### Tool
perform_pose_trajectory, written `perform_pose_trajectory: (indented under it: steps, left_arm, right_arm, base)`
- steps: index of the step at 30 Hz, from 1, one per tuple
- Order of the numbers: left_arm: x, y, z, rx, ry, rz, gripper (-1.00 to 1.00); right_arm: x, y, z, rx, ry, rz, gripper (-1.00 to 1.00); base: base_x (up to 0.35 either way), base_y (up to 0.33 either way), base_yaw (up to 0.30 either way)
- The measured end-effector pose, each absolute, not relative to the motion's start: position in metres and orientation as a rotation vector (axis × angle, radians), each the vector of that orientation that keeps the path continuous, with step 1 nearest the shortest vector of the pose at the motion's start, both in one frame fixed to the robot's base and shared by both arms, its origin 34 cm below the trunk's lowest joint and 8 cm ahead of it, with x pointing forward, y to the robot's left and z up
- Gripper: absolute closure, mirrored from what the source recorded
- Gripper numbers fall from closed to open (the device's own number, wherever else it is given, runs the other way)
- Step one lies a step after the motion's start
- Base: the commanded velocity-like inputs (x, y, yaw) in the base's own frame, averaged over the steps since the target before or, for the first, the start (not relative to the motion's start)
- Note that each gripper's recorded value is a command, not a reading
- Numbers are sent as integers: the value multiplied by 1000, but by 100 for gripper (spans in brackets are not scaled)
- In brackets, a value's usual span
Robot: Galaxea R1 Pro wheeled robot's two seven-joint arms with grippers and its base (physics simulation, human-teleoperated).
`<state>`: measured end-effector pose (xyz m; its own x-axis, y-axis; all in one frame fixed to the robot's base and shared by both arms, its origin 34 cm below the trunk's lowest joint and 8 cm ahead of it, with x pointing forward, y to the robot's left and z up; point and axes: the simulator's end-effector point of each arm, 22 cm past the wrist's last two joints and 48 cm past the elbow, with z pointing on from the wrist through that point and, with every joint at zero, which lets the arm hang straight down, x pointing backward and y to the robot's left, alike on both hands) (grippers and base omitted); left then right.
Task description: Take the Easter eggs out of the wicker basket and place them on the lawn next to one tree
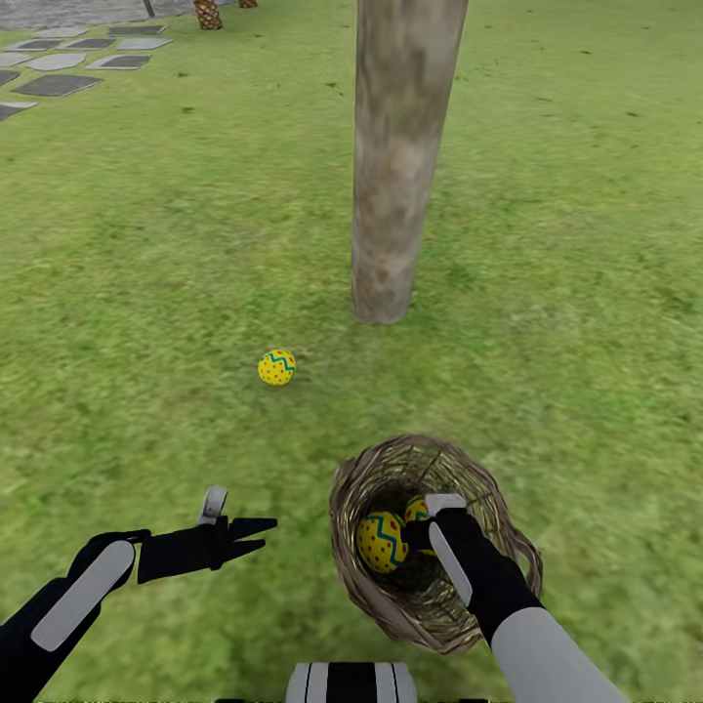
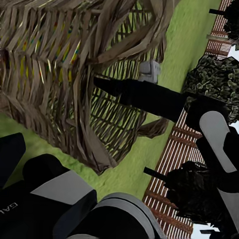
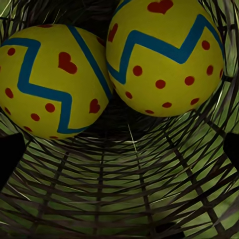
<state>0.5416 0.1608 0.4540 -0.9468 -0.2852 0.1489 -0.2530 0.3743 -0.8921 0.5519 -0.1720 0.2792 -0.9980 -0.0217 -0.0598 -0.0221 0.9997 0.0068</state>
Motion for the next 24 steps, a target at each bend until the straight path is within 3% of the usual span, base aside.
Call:
perform_pose_trajectory:
  steps: [24]
  left_arm:
    - [533,161,438,-541,2607,-1672,-100]
  right_arm:
    - [563,-166,276,-39,3055,28,-100]
  base:
    - [0,0,0]
